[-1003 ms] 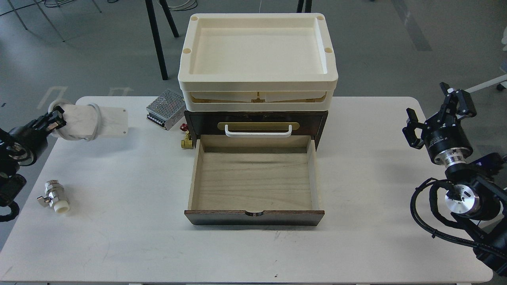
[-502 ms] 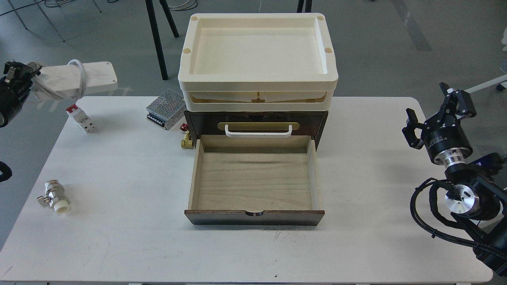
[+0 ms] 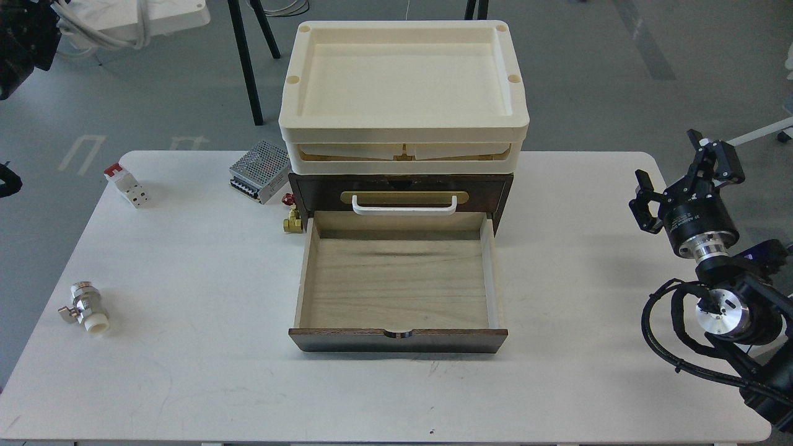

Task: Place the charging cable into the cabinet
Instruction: 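Lift the cable with the left gripper up and away from the table, then swing the held cable over the cabinet and down toward the open drawer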

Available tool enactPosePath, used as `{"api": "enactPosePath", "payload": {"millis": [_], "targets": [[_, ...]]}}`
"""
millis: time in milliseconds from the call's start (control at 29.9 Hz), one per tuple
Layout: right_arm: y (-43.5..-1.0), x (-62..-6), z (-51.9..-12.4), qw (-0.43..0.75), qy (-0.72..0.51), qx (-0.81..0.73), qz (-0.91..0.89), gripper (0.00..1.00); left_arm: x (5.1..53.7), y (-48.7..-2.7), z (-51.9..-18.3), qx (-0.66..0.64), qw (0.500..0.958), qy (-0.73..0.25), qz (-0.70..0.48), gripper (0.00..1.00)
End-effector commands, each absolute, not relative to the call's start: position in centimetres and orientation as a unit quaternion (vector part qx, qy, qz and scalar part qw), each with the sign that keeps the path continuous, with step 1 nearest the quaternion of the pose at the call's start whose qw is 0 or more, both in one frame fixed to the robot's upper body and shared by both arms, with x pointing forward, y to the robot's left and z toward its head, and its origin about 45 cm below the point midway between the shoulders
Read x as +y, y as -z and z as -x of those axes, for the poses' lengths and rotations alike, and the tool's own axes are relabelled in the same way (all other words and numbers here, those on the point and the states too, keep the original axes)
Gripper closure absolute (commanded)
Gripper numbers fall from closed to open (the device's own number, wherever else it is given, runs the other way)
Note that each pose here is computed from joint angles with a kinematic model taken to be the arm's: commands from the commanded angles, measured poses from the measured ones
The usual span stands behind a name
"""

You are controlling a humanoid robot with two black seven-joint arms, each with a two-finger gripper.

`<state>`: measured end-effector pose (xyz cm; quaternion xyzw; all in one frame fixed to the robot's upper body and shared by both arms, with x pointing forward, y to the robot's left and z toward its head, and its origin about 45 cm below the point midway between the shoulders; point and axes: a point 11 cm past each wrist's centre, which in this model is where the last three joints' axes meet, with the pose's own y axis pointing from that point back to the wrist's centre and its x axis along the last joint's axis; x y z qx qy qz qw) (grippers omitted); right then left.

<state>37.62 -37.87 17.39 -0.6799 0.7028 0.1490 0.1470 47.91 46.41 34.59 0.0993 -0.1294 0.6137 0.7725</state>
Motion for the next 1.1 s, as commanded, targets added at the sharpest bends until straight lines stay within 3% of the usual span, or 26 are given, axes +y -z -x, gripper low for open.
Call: {"api": "enactPosePath", "payload": {"millis": [0,301,535,870,1070], "targets": [[-17.4,-37.9,-37.6,0.146,-0.149,0.703,0.68,0.01,42.3,-36.0,-48.8,-0.156,0.809,-0.556,-0.107,0.93],[-17.4,-37.8,-37.6,0.147,-0.149,0.702,0.681,0.01,36.7,-40.3,-49.3,-0.206,0.846,-0.485,-0.085,0.94],[-17.4,-37.8,-37.6,0.146,-0.149,0.702,0.681,0.01,31.2,-44.2,-47.3,-0.266,0.878,-0.39,-0.077,0.94],[-17.4,-37.8,-37.6,0.146,-0.149,0.702,0.681,0.01,21.6,-42.9,-42.5,-0.364,0.899,-0.203,-0.135,0.95],[-17.4,-37.8,-37.7,0.147,-0.148,0.702,0.681,0.01,18.4,-42.1,-40.3,-0.394,0.898,-0.136,-0.141,0.95]]}}
